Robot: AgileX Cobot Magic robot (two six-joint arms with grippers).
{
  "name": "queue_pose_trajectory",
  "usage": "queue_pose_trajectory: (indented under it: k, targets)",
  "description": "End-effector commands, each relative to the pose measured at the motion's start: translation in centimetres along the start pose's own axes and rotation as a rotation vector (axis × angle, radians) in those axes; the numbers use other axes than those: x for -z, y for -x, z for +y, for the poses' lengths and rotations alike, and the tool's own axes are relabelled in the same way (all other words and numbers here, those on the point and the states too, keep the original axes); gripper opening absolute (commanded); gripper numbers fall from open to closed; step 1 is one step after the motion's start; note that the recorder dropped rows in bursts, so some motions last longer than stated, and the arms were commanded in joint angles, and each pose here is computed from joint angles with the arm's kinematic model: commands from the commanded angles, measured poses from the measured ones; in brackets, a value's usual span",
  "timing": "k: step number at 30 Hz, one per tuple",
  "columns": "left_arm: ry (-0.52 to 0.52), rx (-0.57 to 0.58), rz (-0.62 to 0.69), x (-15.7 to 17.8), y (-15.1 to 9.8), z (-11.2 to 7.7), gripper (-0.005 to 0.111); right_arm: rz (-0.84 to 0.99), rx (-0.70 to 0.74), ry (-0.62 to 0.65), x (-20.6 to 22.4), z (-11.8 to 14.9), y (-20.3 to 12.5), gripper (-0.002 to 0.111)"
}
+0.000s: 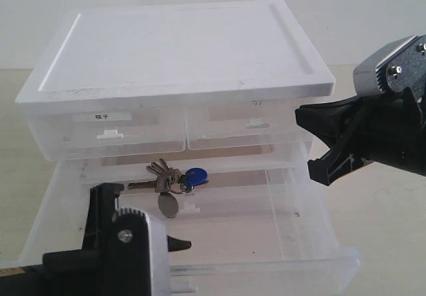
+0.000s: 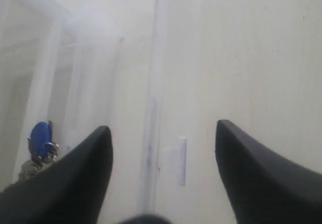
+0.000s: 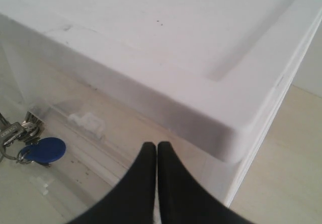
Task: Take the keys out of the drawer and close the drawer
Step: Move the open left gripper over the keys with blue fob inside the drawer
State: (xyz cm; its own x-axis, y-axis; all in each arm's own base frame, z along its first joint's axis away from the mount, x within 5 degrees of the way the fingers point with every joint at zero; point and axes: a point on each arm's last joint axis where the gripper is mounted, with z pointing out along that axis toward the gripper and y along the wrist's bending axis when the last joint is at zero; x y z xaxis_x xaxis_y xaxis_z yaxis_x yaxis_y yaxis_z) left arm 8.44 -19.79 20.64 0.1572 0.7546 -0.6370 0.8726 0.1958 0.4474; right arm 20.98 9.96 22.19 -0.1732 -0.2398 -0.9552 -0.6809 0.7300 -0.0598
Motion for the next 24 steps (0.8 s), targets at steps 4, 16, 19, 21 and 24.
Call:
queue_pose_trajectory:
  k: [4,16,19,21,24]
  targets:
    - [0.041,0.149,-0.177,3.8,1.3,1.4,0.056,-0.001,-0.013,-0.019,0.1,-0.3,0.1,0.000]
    - [0.323,0.026,0.183,-1.7,-0.5,2.7,0.004,-0.001,-0.013,-0.019,0.1,-0.3,0.1,0.000]
    - [0.252,0.155,0.127,-2.7,-0.7,3.6,0.004,-0.001,-0.013,-0.019,0.1,-0.3,0.1,0.000]
    - [0.225,0.398,0.090,-2.7,-0.5,6.2,0.004,-0.001,-0.013,-0.019,0.1,-0.3,0.1,0.000]
    - [0.287,0.598,0.099,-2.7,-0.9,8.4,0.004,-0.001,-0.013,-0.019,0.1,-0.3,0.1,0.000]
